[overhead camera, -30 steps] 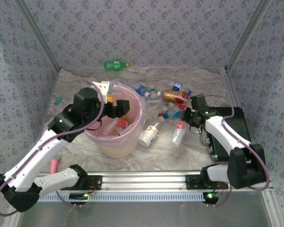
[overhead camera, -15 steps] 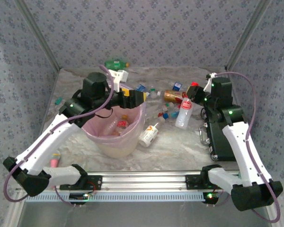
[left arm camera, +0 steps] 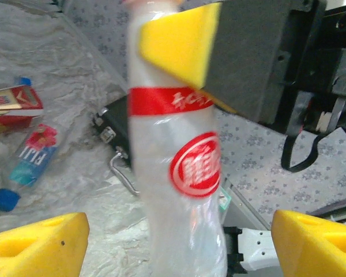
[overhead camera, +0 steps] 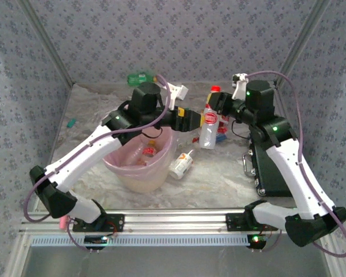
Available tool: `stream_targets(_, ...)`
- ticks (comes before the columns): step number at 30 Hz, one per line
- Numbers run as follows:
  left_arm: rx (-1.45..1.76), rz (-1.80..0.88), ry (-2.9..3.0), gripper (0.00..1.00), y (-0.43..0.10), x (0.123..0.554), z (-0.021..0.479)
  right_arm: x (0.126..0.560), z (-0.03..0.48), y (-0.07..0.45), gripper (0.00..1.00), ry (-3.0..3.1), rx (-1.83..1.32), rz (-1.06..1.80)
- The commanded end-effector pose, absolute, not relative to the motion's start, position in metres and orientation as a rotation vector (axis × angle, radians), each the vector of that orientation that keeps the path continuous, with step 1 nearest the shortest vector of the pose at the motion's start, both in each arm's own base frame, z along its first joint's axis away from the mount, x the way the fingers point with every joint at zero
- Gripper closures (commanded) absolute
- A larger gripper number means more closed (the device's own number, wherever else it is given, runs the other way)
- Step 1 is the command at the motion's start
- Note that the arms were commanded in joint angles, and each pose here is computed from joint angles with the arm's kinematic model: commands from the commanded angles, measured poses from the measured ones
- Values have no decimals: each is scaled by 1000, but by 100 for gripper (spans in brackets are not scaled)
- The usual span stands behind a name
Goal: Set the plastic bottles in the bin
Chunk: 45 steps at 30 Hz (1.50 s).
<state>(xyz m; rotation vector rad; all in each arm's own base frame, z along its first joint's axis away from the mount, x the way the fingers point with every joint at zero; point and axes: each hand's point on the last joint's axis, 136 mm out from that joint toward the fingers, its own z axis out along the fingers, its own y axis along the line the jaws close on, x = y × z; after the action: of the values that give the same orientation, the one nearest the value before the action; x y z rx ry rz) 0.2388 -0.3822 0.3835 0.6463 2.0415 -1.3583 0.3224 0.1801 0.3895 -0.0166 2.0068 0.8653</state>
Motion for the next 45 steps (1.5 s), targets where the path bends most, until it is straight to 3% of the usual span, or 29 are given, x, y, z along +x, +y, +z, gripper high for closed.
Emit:
stream_targets(1,696,-1408,1954,19,-394,236,408,318,420,196,78,1923,-64,943)
stream_targets(12,686,-1393,1968,29,-409,249,401,314,436,218,79,1874,-109,1060)
stream_targets(19,675,-1390,1962,52,-410,253,403,314,435,216,79,1878,-104,1043)
stream_targets(22,675,-1386,1957,58,-410,253,405,315,435,215,66,1880,-98,1042)
stream_targets(24,672,-1382,1957,59,-409,253,405,315,435,213,49,1886,-93,1037)
stream_targets(26,667,-1369,1960,59,-408,255,405,314,434,209,25,1895,-80,1021)
stream_targets(28,666,-1356,1962,59,-406,255,405,314,433,203,15,1900,-63,1008)
stream_targets(35,670,-1322,1964,59,-401,257,407,308,433,166,1,1899,20,939)
stream_targets(40,646,-1253,1967,60,-383,264,413,299,429,129,0,1882,105,887)
stream_targets(45,584,-1127,1963,66,-339,274,431,296,408,108,0,1941,145,823)
